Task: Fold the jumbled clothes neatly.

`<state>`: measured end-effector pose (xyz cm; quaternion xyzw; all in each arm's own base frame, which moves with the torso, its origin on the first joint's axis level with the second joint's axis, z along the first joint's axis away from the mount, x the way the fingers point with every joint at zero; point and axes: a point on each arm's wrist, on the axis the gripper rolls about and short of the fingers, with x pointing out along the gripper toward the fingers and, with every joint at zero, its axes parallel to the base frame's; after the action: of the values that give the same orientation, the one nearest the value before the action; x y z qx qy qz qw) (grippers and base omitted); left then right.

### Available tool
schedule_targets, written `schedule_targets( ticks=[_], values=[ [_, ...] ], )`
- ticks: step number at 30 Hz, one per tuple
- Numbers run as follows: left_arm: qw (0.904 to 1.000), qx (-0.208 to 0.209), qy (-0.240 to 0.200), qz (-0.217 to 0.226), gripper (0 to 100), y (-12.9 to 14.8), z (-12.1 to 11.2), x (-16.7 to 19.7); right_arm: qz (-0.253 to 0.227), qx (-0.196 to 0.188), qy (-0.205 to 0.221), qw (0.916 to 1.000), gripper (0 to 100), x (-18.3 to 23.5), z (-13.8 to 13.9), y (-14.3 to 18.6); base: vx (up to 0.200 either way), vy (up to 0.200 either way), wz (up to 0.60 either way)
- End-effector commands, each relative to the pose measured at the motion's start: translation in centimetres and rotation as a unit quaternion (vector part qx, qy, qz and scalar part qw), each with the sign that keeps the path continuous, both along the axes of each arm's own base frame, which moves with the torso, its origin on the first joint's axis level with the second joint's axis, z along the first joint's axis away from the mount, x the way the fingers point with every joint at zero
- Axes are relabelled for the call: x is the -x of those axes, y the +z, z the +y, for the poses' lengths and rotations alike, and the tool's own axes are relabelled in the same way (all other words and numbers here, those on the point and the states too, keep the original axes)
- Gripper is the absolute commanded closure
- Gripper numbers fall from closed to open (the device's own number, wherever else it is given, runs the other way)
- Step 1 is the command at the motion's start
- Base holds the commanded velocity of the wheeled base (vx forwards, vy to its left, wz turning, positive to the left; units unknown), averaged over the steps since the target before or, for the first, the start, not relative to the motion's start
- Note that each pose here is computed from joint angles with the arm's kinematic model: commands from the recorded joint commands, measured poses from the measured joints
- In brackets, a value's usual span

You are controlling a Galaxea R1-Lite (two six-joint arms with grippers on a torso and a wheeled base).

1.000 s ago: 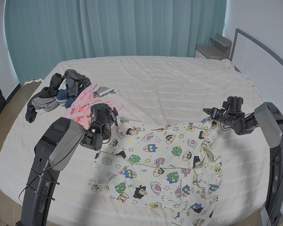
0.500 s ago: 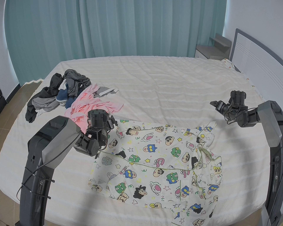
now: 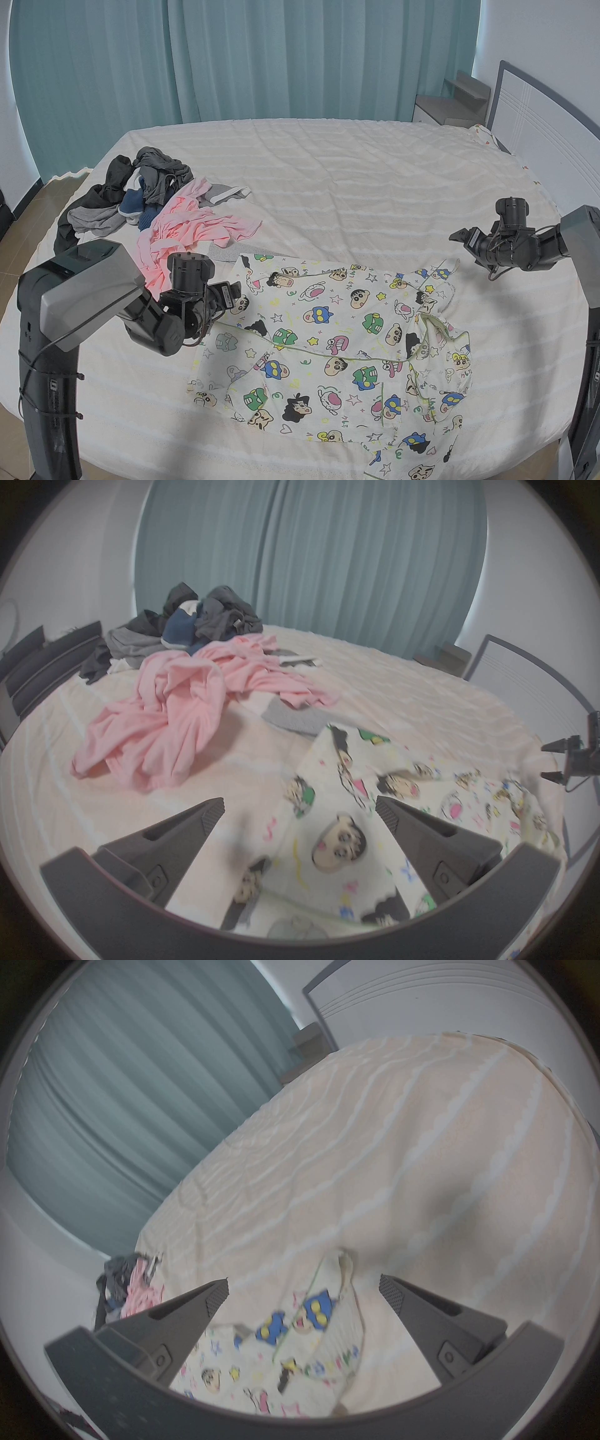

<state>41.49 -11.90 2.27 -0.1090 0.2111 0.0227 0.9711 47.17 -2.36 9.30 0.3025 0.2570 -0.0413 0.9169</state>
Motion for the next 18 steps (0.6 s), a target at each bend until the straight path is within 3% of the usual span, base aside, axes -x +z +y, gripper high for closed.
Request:
schedule_targets(
  ticks=[1,11,14,18],
  values=[
    [0.9872,0.05,-0.137,0.065,0,3.4,1.2,9.0,-0.021,0.075,0.117,0.99,0,10.3,0.0,1.6,0.0,0.0,0.0],
    [0.9644,0.038,-0.213,0.152,0,1.4,-2.1,12.0,-0.049,0.099,0.127,0.9857,0,16.4,0.5,-0.1,0.0,0.0,0.0],
    [0.9454,0.049,-0.257,0.195,0,0.0,-2.3,13.5,-0.05,0.097,0.128,0.9858,0,18.4,0.7,-0.5,0.0,0.0,0.0],
    [0.9357,0.041,-0.277,0.215,0,-1.2,-2.3,13.8,-0.051,0.095,0.131,0.9855,0,19.1,0.7,-0.9,0.0,0.0,0.0]
  ],
)
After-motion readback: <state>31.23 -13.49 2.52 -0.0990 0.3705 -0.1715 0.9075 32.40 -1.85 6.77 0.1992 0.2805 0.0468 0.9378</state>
